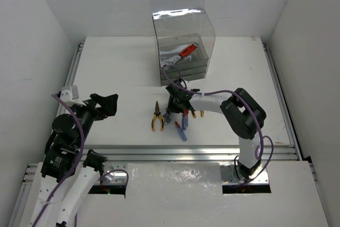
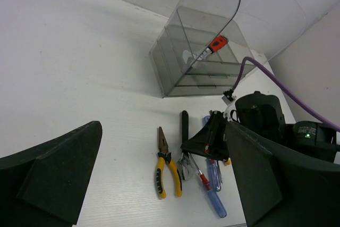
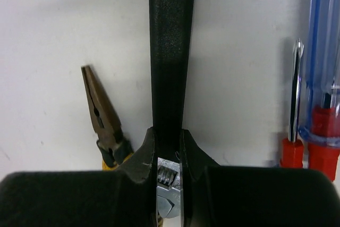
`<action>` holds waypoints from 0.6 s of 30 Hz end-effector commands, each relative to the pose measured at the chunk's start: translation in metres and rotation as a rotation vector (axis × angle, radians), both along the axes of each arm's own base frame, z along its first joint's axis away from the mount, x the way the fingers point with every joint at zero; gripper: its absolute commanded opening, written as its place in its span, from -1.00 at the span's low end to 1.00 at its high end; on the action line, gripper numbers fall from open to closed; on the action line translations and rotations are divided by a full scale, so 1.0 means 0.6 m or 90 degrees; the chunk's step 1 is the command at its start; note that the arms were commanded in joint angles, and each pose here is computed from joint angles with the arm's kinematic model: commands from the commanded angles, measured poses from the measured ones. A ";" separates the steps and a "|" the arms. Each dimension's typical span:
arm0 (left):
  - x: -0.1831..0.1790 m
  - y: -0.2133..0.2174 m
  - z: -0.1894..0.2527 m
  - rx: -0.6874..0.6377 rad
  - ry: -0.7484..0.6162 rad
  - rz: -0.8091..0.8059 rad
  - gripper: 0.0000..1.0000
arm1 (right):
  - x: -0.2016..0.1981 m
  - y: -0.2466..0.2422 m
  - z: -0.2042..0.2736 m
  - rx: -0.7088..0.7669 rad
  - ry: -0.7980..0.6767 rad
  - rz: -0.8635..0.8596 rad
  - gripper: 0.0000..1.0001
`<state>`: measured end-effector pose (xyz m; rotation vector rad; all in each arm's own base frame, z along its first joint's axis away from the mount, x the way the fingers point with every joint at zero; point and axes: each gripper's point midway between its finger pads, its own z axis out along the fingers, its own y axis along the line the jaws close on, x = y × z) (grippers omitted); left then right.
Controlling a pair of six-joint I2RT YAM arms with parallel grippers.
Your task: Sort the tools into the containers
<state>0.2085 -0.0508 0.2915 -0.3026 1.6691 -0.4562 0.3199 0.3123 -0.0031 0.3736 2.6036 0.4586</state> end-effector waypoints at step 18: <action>-0.002 -0.006 0.010 -0.010 -0.013 -0.009 1.00 | 0.048 -0.019 0.255 0.268 -0.231 0.017 -1.00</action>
